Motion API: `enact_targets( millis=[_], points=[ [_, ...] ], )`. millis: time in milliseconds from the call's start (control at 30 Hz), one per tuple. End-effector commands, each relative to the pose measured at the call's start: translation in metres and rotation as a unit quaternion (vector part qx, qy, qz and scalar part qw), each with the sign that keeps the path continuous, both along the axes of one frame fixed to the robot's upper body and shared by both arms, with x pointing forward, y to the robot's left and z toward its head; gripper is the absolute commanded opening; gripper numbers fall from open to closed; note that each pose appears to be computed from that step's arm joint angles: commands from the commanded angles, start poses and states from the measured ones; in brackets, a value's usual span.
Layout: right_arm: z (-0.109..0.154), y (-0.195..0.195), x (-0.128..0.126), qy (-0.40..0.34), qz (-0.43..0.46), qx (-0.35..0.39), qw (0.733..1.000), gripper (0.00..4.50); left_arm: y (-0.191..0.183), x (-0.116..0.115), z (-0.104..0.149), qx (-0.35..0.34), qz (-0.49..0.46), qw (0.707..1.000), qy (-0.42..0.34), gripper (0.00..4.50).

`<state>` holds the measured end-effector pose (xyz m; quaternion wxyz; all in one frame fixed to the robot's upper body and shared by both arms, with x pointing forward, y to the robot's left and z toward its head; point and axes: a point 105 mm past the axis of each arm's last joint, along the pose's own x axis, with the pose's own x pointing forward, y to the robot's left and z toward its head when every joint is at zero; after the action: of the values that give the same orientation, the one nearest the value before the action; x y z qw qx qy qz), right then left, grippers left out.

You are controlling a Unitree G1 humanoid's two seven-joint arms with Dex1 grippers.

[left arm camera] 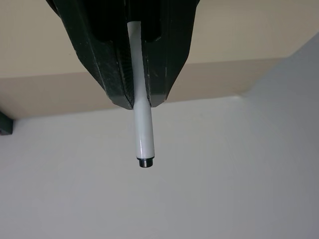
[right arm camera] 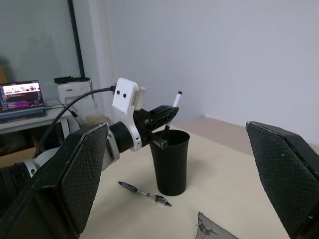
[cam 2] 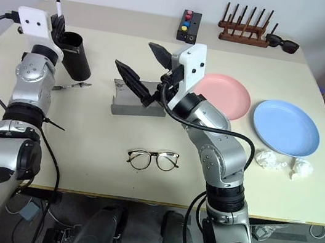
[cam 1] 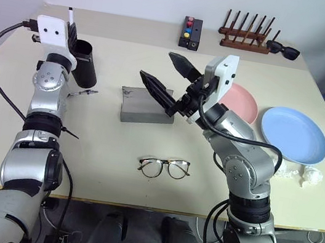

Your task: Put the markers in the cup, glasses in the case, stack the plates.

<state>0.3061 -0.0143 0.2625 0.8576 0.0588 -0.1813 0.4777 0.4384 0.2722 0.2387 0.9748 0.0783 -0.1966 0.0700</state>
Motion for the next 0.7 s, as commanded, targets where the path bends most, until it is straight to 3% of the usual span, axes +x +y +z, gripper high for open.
enact_targets(
  millis=[33, 100, 267, 600, 667, 700],
  points=[
    [0.012, 0.002, -0.009, -0.027, 0.012, 0.013, 0.999, 4.50, 0.000, -0.003, 0.017, -0.003, -0.003, 1.000, -0.030, 0.39],
    [0.012, 0.002, -0.010, -0.027, 0.013, 0.013, 0.999, 4.50, 0.001, -0.003, 0.016, -0.004, 0.000, 1.000, -0.030, 1.17],
    [0.012, 0.002, -0.010, -0.027, 0.014, 0.013, 0.999, 4.50, 0.001, -0.002, 0.016, -0.004, 0.003, 1.000, -0.029, 3.60],
    [0.011, 0.003, -0.011, -0.027, 0.021, 0.010, 0.999, 4.50, -0.004, -0.006, 0.033, -0.014, -0.028, 0.998, -0.053, 3.60],
    [0.011, 0.003, -0.011, -0.027, 0.021, 0.009, 0.999, 4.50, -0.011, -0.014, 0.048, 0.001, -0.083, 0.995, -0.063, 3.60],
    [0.011, 0.002, -0.011, -0.026, 0.020, 0.009, 0.999, 4.50, -0.019, -0.022, 0.056, 0.031, -0.143, 0.988, -0.054, 3.87]
  ],
)
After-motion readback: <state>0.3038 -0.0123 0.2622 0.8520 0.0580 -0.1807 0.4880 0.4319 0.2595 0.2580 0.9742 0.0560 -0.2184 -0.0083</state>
